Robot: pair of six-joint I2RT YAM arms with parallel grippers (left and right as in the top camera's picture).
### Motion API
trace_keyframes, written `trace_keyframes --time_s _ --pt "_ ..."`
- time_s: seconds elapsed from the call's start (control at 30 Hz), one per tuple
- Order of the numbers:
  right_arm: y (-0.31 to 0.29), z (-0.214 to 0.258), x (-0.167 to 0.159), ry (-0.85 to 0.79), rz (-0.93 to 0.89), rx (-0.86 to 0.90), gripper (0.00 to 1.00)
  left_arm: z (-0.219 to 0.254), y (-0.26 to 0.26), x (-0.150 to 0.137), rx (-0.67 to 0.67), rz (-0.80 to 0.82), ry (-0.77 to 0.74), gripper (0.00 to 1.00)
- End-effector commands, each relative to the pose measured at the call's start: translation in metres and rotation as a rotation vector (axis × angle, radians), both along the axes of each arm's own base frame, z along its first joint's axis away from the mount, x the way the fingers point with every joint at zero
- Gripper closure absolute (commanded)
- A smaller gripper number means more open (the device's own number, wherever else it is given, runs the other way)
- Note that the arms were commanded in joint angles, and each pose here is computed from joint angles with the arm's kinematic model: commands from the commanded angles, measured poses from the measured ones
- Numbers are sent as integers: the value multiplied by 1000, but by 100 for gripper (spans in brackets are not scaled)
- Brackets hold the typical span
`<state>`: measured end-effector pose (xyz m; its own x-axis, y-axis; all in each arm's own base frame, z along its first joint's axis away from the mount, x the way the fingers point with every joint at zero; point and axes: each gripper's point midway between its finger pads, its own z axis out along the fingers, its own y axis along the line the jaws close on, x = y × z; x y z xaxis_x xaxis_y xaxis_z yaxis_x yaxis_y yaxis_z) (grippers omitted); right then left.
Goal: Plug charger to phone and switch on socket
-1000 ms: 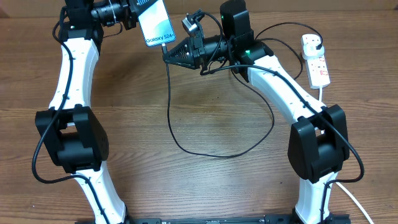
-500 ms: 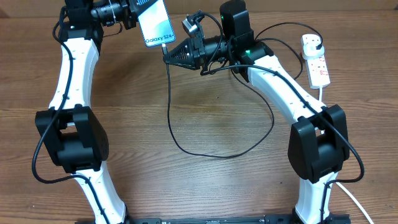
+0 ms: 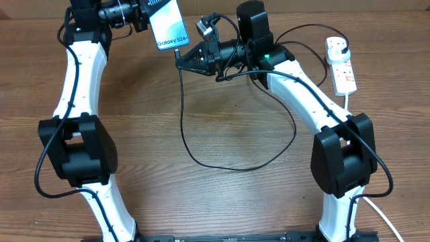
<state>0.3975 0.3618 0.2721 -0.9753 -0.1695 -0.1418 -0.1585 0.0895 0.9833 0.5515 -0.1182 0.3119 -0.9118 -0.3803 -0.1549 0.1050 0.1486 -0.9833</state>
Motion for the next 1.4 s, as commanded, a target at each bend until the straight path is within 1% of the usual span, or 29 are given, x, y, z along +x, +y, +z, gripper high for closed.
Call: trace_keyframes --time_s 0.0,0.7,1.37 --pt "3 -2 -1 3 8 0 96 5 -2 -4 -14 -28 2 96" --pt "2 13 -8 -43 73 58 96 4 -2 -2 -11 -17 1 96" --pt "2 11 -7 -40 67 53 96 4 -2 -3 -18 -20 16 96"
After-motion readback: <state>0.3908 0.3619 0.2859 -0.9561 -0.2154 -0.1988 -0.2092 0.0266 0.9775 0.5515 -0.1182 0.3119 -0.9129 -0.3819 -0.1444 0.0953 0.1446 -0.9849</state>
